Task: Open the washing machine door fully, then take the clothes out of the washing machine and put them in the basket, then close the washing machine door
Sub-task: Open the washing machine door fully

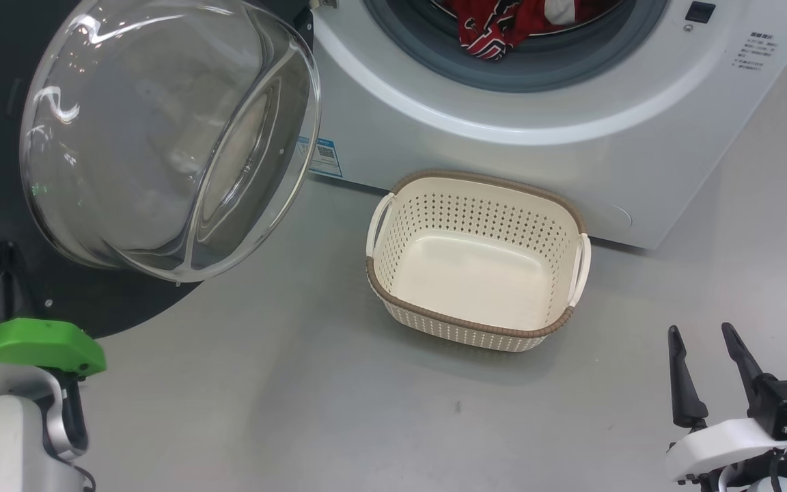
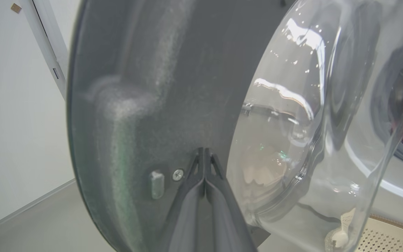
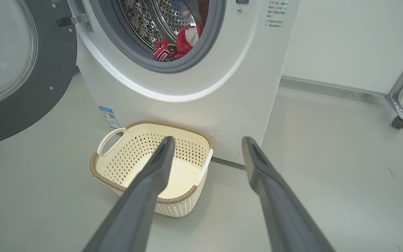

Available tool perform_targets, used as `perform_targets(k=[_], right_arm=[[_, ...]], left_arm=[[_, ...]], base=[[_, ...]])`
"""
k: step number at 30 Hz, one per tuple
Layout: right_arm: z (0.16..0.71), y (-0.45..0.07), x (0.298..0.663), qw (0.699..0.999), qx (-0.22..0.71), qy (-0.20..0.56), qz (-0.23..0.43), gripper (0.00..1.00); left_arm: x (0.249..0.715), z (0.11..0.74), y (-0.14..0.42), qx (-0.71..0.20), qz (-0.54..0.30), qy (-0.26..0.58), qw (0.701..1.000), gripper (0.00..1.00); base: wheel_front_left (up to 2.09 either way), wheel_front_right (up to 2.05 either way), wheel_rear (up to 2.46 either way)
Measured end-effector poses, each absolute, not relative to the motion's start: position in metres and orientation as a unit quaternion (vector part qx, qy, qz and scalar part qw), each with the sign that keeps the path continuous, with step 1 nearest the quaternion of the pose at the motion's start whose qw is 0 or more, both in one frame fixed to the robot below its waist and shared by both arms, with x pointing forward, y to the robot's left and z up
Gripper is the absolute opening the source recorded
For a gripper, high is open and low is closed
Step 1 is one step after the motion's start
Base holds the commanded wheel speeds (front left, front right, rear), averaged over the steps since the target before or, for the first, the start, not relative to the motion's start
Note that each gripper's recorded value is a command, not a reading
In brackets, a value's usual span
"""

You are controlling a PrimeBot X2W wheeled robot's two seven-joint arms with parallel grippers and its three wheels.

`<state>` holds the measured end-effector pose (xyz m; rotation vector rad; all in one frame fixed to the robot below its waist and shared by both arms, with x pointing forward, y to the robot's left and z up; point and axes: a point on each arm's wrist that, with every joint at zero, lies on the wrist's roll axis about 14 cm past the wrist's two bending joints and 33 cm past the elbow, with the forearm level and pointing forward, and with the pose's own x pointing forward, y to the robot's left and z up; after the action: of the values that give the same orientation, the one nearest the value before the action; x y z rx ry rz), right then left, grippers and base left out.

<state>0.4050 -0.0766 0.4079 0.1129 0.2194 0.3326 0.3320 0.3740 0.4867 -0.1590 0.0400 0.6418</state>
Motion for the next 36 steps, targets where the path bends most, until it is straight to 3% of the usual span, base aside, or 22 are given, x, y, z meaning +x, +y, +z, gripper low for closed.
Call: perform_targets(k=[22, 35, 36], right_arm=[[0.418, -0.082, 0.4, 0.981, 0.059, 0.098, 0.155, 1.0], [0.431, -0.079, 0.39, 0.982, 0.056, 0.083, 0.161, 1.0], [0.432, -0.08, 0.389, 0.982, 0.056, 0.081, 0.161, 1.0]], left_arm=[[0.32, 0.47, 0.315, -0.083, 0.259, 0.023, 0.962, 0.0], [0.319, 0.473, 0.257, -0.077, 0.166, 0.018, 0.983, 0.0], [0.319, 0.472, 0.253, -0.079, 0.158, 0.018, 0.984, 0.04]], base=[[0.0, 0.0, 0.0], [0.0, 0.0, 0.0], [0.0, 0.0, 0.0]])
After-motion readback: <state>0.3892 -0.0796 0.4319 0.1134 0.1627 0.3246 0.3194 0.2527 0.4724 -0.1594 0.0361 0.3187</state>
